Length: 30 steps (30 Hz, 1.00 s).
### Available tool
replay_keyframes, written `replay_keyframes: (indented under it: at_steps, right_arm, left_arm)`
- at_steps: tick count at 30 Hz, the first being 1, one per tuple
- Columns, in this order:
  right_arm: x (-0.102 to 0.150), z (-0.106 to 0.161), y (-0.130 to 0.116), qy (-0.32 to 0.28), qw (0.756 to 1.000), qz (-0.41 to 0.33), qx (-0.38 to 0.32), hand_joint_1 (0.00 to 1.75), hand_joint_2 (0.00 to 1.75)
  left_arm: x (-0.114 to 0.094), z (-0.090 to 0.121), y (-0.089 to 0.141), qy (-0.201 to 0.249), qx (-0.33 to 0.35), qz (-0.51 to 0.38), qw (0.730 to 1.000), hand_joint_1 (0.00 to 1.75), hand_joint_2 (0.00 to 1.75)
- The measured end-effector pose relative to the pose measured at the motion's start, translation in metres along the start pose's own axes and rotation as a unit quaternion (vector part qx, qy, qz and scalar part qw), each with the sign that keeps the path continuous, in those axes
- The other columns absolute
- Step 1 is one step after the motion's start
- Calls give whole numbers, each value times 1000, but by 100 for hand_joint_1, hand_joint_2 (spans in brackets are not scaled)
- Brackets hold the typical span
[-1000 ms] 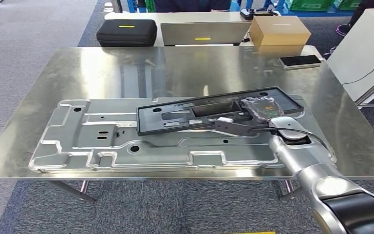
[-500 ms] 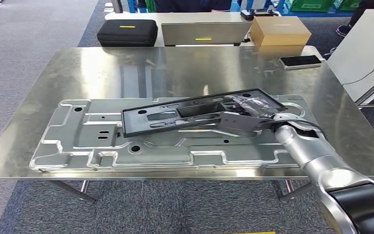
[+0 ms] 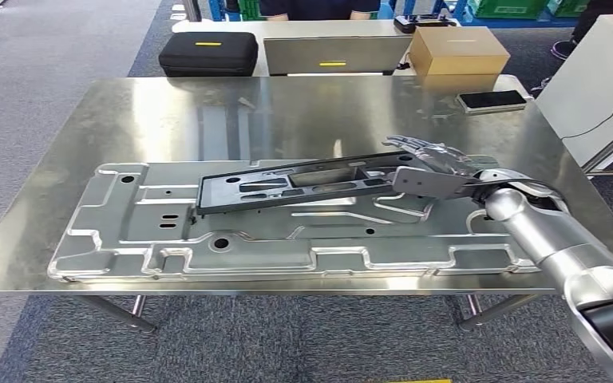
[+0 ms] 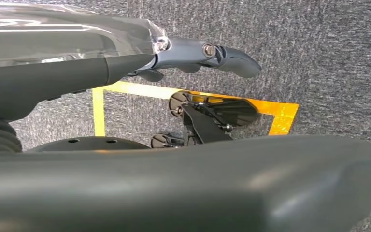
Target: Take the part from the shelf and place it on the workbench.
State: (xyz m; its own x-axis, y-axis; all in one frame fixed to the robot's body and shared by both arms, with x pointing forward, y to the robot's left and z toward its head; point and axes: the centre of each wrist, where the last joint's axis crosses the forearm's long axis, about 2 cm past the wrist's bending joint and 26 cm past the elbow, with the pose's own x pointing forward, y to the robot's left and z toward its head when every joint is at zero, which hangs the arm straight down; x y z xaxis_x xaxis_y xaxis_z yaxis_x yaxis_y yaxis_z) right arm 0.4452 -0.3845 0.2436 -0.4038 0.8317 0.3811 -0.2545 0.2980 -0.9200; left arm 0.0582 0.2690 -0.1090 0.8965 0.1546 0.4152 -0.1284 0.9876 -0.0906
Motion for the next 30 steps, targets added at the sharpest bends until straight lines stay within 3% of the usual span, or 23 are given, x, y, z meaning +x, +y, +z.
replay_keyframes:
  at_steps: [3, 6, 11, 14, 23, 30]
  right_arm:
    - [3, 5, -3, -32, 999, -22, -35, 0, 0]
    - [17, 10, 16, -97, 986, -82, -104, 0, 0]
    - [65, 26, 48, -216, 926, -223, -216, 0, 0]
    - [89, 44, 44, -270, 882, -276, -271, 0, 0]
    - [122, 88, 13, -412, 770, -330, -358, 0, 0]
    - [143, 109, 4, -468, 736, -321, -370, 0, 0]
  left_arm:
    - [0, 0, 0, -1, 0, 1, 1000, 0, 0]
    - [0, 0, 0, -2, -2, 1, 1000, 0, 0]
    - [1, 0, -1, -3, -8, 0, 1000, 0, 0]
    - [0, 0, -2, -2, -10, -1, 1000, 0, 0]
    - [-1, 0, -2, 9, -14, -5, 1000, 0, 0]
    - [-1, 0, -2, 15, -14, 9, 1000, 0, 0]
